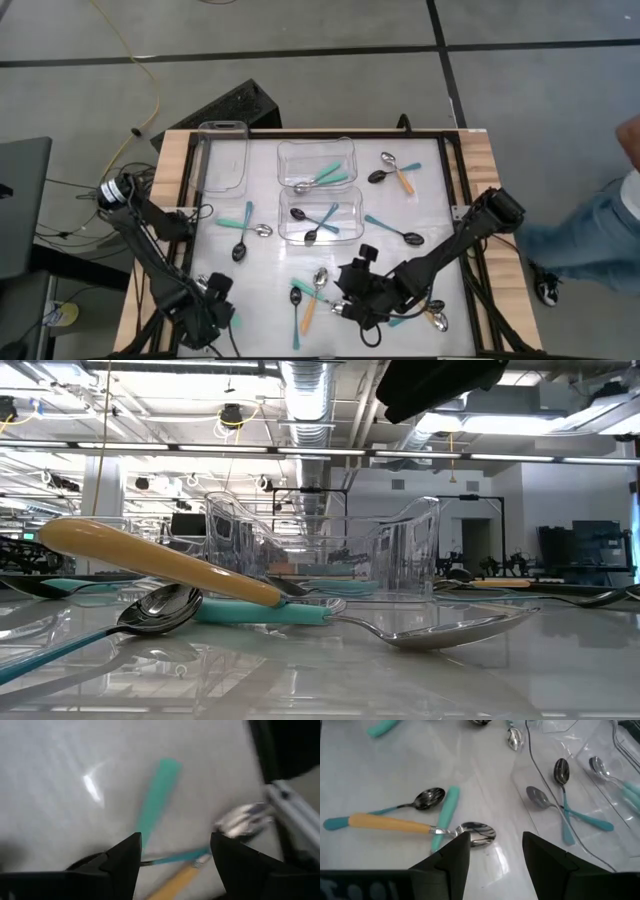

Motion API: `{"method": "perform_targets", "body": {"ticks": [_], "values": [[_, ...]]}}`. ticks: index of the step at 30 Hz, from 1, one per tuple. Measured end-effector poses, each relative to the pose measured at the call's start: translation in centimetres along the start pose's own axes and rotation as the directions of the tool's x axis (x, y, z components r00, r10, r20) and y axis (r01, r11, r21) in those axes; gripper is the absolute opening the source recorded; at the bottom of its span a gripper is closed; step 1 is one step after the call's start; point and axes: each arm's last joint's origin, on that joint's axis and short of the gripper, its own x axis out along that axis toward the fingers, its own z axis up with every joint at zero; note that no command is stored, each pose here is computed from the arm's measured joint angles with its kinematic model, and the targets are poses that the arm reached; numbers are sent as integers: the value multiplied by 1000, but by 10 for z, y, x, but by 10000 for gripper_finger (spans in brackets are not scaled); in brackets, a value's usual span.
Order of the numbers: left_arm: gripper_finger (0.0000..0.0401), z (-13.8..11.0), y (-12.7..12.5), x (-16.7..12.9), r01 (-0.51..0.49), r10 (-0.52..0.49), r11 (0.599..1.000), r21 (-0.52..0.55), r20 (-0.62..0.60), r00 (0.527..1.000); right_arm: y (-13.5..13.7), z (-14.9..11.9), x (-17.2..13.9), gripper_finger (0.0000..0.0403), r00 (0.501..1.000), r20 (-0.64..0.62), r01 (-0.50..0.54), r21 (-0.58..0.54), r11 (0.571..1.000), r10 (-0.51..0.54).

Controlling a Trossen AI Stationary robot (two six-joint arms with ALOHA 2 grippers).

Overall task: Sort silverware by color (type)
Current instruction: Put the green spoon into the top right transparent bin

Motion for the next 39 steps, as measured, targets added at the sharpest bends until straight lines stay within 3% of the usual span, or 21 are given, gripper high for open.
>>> {"method": "perform_targets", "body": {"ticks": [14, 25, 30, 36, 39], "values": [[222, -20, 16, 49, -10, 7, 999, 52, 57, 998, 0, 3, 2, 203, 1000, 15, -5, 12, 1000, 5], [217, -39, 25, 65, 6, -6, 999, 39, -10, 1000, 3, 0, -2, 203, 1000, 14, -17, 2, 1000, 17], [162, -41, 26, 67, -9, 8, 998, 60, 2, 1000, 9, -4, -8, 203, 999, 17, -37, -5, 999, 37], [41, -36, 28, 62, -51, 48, 992, 119, 31, 998, 14, -8, -13, 203, 999, 15, -52, -22, 998, 52], [29, -30, 32, 54, -86, 79, 982, 168, 45, 996, 13, -8, -15, 203, 998, 12, -53, -32, 998, 54]]}}
